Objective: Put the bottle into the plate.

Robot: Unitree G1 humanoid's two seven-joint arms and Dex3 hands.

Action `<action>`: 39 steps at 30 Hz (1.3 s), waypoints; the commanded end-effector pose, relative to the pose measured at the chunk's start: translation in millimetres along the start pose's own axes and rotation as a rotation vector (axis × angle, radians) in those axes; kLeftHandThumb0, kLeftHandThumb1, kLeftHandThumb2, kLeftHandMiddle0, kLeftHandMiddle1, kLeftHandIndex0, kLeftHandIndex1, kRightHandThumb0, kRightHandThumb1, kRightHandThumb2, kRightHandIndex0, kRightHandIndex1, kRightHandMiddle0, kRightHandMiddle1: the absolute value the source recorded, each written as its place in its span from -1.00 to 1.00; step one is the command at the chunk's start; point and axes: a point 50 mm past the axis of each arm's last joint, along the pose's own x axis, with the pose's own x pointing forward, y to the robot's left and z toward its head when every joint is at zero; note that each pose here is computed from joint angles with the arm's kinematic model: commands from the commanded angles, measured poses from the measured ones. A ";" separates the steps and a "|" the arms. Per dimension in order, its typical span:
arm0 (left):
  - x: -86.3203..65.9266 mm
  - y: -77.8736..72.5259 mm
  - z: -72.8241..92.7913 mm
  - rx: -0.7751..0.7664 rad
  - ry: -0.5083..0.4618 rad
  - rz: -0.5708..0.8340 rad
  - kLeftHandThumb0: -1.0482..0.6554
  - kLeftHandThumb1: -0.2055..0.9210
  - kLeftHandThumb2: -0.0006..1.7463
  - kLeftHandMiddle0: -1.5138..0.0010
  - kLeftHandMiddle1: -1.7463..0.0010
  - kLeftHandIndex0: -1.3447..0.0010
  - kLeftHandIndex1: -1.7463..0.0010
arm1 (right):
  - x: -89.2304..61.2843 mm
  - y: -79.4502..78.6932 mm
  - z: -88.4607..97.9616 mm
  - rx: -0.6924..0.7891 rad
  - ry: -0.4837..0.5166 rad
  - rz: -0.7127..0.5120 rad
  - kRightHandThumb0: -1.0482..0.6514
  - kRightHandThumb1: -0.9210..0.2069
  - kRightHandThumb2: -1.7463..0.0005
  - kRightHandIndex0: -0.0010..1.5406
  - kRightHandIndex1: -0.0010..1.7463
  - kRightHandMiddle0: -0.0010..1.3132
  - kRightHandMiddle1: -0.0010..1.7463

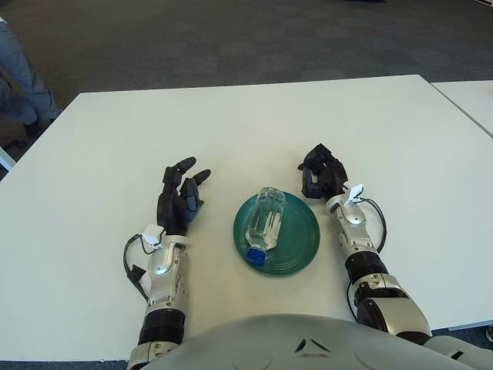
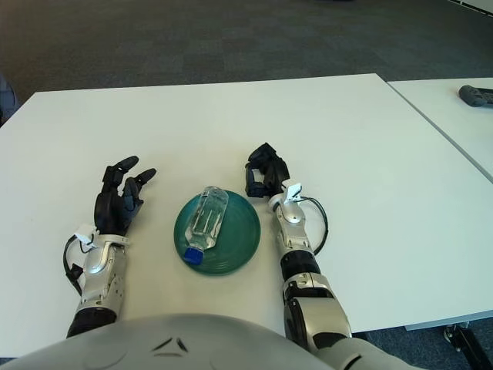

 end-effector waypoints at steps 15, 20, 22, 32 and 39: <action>-7.6 11.8 3.8 0.011 0.010 0.010 -0.65 1.00 -0.25 0.40 0.05 0.69 -0.29 | -20.8 3.5 -22.2 0.033 0.051 -0.005 0.22 0.36 -0.72 -0.05 1.00 -0.19 0.94; -8.8 11.2 4.7 0.010 0.010 0.008 -0.66 1.00 -0.28 0.39 0.05 0.66 -0.30 | -22.9 12.1 -11.7 0.042 -0.007 0.010 0.22 0.32 -0.70 -0.08 1.00 -0.25 0.99; -9.2 10.8 4.7 0.008 0.010 0.007 -0.65 1.00 -0.28 0.39 0.05 0.66 -0.30 | -24.1 12.8 -7.7 0.042 -0.023 0.015 0.22 0.29 -0.68 -0.08 0.97 -0.27 0.99; -10.3 8.9 5.3 -0.008 0.000 0.008 -0.65 1.00 -0.29 0.36 0.03 0.63 -0.31 | -39.0 10.4 1.0 0.055 -0.058 0.024 0.22 0.22 -0.60 -0.08 0.90 -0.31 1.00; -10.5 7.0 7.6 0.003 -0.007 0.003 -0.65 1.00 -0.28 0.37 0.04 0.61 -0.32 | -54.2 7.3 8.0 0.056 -0.078 -0.008 0.22 0.31 -0.68 -0.10 0.99 -0.18 0.94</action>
